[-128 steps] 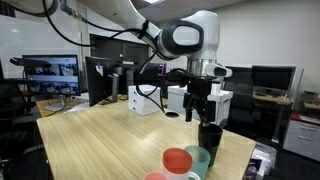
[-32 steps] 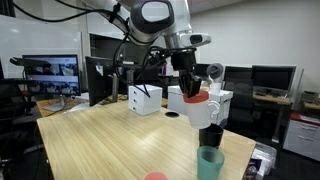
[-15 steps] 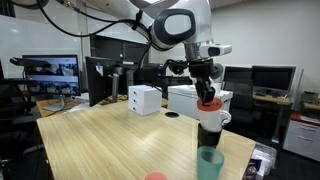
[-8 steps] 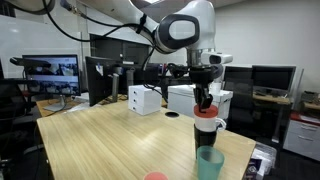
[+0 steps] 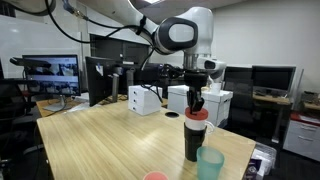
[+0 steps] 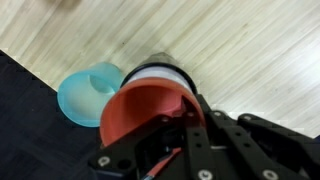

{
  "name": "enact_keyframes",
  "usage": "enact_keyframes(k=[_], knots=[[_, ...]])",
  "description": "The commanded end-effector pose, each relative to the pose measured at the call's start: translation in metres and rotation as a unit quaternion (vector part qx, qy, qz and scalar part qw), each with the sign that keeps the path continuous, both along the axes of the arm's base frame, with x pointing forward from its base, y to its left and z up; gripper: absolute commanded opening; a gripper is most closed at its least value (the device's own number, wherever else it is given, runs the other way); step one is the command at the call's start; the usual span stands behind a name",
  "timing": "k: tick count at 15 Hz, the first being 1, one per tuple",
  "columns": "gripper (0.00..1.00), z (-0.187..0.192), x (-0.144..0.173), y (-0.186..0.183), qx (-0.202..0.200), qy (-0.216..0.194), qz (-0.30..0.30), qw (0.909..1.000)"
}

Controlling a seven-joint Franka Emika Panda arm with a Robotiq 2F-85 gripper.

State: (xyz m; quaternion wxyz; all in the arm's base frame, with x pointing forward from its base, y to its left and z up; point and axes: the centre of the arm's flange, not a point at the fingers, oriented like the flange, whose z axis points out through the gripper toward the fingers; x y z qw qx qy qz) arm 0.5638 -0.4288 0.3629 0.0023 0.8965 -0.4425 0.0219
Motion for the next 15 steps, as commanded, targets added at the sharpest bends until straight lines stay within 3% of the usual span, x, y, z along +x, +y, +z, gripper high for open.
enact_keyframes(k=[1, 8, 15], knots=[[0.05, -0.002, -0.004, 0.008, 0.027, 0.018, 0.012, 0.9994], [0.05, -0.007, -0.011, 0.032, 0.048, 0.053, 0.037, 0.9967], [0.05, -0.011, -0.014, 0.063, 0.038, 0.080, 0.081, 0.9928]])
